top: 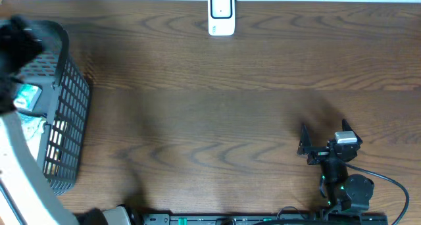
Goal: Scan the item barcode
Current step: 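Move the left gripper over the grey basket and lower into it, then grasp the green wet-wipe pack in the basket with the left gripper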
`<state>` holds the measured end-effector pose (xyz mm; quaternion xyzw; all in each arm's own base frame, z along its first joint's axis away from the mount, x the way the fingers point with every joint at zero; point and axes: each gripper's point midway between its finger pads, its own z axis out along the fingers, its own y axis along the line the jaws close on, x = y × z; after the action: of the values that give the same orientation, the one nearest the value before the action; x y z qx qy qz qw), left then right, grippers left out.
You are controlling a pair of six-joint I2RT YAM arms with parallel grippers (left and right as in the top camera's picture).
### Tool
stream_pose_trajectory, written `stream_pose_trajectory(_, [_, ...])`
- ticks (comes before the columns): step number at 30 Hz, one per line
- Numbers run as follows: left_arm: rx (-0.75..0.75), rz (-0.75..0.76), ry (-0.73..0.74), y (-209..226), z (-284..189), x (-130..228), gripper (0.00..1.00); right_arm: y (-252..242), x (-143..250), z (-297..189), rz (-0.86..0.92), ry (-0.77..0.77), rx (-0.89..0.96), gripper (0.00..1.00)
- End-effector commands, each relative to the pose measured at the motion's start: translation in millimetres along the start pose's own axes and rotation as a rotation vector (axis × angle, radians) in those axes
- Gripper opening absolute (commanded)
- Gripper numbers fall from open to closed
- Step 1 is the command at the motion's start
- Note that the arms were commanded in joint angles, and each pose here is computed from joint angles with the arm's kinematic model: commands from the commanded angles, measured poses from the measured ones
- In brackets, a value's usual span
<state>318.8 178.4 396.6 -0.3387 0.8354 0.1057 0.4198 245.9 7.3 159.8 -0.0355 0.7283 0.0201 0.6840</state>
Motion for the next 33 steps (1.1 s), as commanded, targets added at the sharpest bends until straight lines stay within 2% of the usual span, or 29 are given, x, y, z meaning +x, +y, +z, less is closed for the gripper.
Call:
stream_pose_trajectory(1, [-0.264, -0.271, -0.024, 62, 20, -7, 0.98, -2, 0, 0, 0.014, -0.001, 0.008, 0.99])
stream_pose_trajectory(3, [-0.301, -0.334, -0.034, 80, 27, -10, 0.97, -2, 0, 0, 0.014, -0.001, 0.008, 0.99])
stream_pose_trajectory(8, [-0.364, -0.376, -0.024, 108, 36, -10, 0.98, -2, 0, 0, 0.014, -0.001, 0.008, 0.99])
stream_pose_trajectory(17, [-0.395, -0.346, 0.026, 118, 49, 4, 0.98, -2, 0, 0, 0.014, -0.001, 0.008, 0.99])
stream_pose_trajectory(26, [-0.446, -0.305, 0.186, 129, 111, 36, 0.98, -2, 0, 0, 0.014, -0.001, 0.008, 0.99])
stream_pose_trajectory(33, [-0.510, -0.299, 0.355, 148, 149, 75, 0.98, -2, 0, 0, 0.014, -0.001, 0.008, 0.99])
